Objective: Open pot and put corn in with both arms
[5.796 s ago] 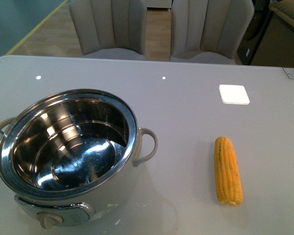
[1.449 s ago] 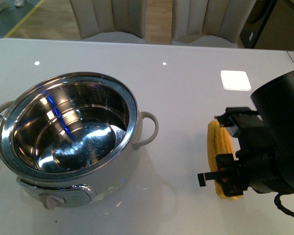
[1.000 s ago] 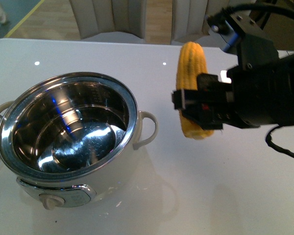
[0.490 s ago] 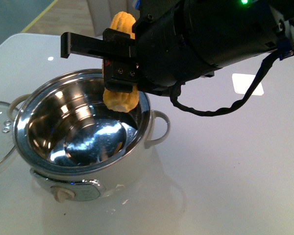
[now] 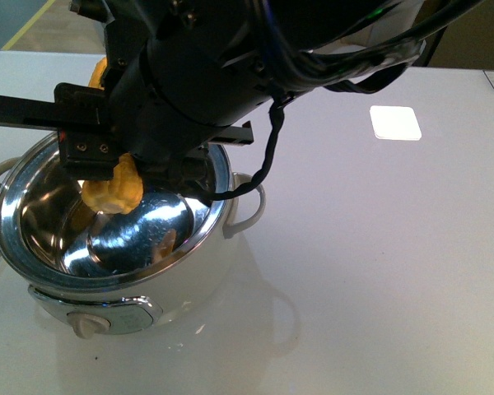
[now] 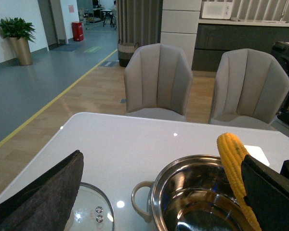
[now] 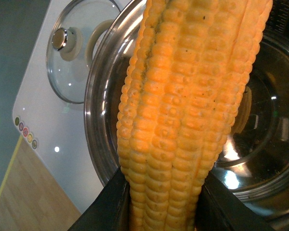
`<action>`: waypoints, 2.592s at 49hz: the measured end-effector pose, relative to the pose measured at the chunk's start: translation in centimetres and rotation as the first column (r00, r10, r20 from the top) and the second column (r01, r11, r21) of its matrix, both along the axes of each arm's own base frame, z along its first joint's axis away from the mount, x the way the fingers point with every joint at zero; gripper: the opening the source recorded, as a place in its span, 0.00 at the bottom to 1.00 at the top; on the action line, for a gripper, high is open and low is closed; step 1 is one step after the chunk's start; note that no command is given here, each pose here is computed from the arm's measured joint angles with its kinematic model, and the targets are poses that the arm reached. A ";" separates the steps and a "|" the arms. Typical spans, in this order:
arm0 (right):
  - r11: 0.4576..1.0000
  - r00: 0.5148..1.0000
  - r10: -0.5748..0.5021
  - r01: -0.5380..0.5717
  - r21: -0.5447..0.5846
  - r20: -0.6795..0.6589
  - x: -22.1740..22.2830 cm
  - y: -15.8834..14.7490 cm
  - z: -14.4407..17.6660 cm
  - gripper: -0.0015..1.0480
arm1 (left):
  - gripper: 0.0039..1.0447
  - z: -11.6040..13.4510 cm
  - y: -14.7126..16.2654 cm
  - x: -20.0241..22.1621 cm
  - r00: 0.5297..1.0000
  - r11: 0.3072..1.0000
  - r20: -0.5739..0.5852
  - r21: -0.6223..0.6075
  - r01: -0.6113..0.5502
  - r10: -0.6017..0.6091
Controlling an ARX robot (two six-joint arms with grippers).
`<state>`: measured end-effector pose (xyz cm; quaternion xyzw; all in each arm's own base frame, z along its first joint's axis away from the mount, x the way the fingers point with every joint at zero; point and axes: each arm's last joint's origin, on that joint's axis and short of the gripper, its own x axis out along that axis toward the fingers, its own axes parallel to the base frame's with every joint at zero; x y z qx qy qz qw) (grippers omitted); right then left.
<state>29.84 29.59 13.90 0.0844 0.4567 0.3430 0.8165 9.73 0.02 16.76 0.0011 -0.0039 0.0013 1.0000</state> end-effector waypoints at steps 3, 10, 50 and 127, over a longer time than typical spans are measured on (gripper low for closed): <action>1.000 1.000 0.007 -0.007 0.018 -0.017 0.2 0.5 0.0 0.27 | 0.93 0.0 0.0 0.0 1.000 1.000 0.000 0.000 0.000 0.000; 0.999 1.000 0.001 0.000 0.039 -0.030 0.7 1.0 0.2 0.29 | 0.93 0.0 0.0 0.0 1.000 1.000 0.000 0.000 0.000 0.000; 0.998 0.994 -0.035 0.031 -0.047 -0.102 1.7 1.1 -3.3 0.60 | 0.93 0.0 0.0 0.0 1.000 1.000 0.000 0.000 0.000 0.000; 0.772 0.626 -0.618 0.599 0.215 0.475 -12.6 -27.1 5.5 0.91 | 0.93 0.0 0.0 0.0 1.000 1.000 0.000 0.000 0.000 0.000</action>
